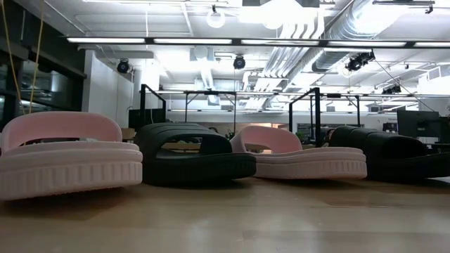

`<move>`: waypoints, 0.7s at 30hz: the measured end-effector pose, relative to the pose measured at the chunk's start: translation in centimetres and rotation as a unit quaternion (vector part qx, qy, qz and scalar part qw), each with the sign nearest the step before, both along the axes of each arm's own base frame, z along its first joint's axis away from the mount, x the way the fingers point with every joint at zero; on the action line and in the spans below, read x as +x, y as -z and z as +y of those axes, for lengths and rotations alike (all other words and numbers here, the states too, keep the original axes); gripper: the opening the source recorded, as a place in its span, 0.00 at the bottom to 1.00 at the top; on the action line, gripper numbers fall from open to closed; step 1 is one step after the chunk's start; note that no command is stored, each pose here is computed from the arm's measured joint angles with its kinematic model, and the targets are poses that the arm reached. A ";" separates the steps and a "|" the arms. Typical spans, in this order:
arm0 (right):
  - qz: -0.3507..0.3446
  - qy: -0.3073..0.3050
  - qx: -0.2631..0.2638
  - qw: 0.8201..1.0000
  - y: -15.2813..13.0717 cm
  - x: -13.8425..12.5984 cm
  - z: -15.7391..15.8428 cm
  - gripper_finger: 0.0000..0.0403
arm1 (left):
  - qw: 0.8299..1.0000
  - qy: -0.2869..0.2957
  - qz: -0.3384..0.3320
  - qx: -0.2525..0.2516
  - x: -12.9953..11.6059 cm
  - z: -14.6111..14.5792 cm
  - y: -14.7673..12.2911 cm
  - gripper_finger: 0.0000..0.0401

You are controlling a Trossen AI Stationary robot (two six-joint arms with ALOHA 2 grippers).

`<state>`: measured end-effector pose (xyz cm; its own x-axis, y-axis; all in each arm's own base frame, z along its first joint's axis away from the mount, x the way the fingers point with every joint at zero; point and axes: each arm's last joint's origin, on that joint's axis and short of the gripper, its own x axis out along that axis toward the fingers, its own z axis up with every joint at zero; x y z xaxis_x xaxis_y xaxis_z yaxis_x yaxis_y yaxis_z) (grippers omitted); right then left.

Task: Pick and place slides into the shelf
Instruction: Put the right black slide on the shelf

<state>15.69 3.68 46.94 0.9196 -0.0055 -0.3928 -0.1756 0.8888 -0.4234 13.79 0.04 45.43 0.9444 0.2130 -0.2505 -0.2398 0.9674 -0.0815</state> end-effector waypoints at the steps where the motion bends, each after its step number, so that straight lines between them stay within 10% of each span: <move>1: 0.007 0.009 -0.006 1.000 0.2 0.1 0.2 0.00 | 1.000 0.000 0.000 0.000 0.0 0.0 0.0 0.00; 21: 0.108 0.079 -0.058 0.989 4.0 2.6 5.9 0.00 | 1.000 0.000 0.005 0.000 0.0 0.0 0.1 0.00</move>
